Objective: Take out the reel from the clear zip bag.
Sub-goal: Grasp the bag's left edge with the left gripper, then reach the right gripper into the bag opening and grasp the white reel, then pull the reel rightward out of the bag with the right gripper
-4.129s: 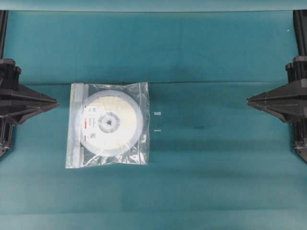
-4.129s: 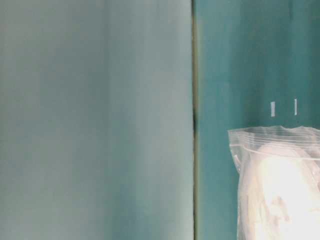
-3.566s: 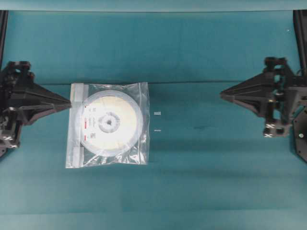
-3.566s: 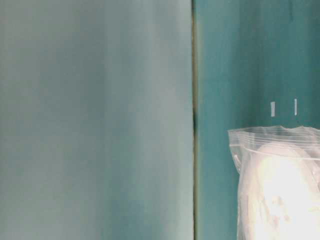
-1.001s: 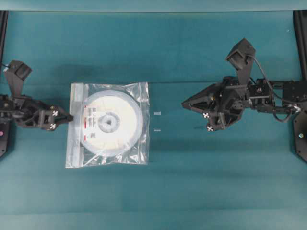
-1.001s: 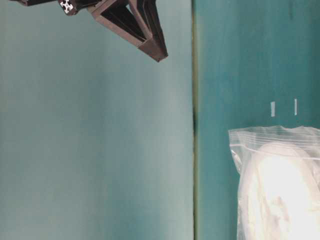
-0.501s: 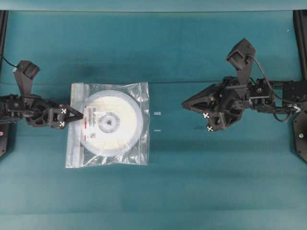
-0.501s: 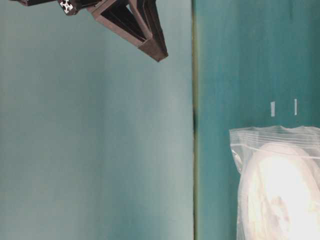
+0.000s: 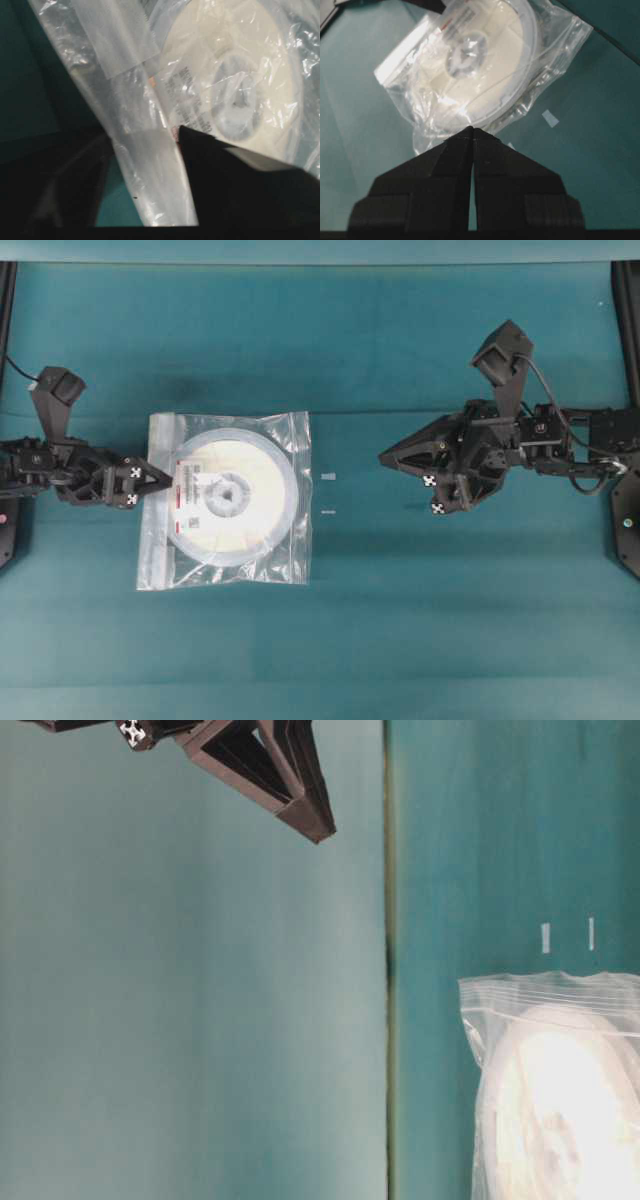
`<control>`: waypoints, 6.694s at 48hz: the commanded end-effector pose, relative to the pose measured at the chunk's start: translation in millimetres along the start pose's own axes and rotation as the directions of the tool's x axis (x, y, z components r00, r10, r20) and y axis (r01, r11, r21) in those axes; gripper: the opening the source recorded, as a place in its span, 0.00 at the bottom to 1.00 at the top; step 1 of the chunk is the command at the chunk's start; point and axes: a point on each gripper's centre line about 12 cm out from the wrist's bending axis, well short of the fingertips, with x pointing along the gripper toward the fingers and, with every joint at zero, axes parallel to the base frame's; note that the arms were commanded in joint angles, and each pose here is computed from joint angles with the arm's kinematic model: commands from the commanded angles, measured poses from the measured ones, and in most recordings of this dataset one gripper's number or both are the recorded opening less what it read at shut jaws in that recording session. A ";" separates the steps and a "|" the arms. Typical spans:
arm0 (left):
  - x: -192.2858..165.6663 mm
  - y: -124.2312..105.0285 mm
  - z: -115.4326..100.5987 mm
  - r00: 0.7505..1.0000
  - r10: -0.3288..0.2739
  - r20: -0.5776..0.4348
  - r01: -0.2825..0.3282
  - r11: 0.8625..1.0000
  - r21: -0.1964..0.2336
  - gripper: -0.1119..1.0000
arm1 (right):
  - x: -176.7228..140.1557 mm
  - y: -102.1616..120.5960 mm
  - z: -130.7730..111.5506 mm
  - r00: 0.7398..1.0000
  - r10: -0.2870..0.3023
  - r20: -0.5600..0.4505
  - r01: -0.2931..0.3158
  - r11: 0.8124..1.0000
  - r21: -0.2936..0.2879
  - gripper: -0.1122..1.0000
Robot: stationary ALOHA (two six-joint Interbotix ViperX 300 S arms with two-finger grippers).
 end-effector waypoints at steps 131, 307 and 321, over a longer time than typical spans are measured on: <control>7.0 -7.3 2.8 0.998 0.060 -0.038 -0.057 0.997 0.059 0.10 | 161.3 2.4 -30.8 0.982 -0.129 -0.137 0.163 0.946 0.281 0.59; 7.4 -9.3 3.9 0.998 0.057 -0.036 -0.054 0.995 0.084 0.10 | 31.6 -65.1 -81.7 0.935 -0.266 -0.234 0.338 0.867 0.367 0.14; 7.4 -9.3 3.9 0.998 0.057 -0.036 -0.054 0.995 0.084 0.10 | 21.3 -66.8 -82.5 0.937 -0.262 -0.230 0.333 0.868 0.368 0.14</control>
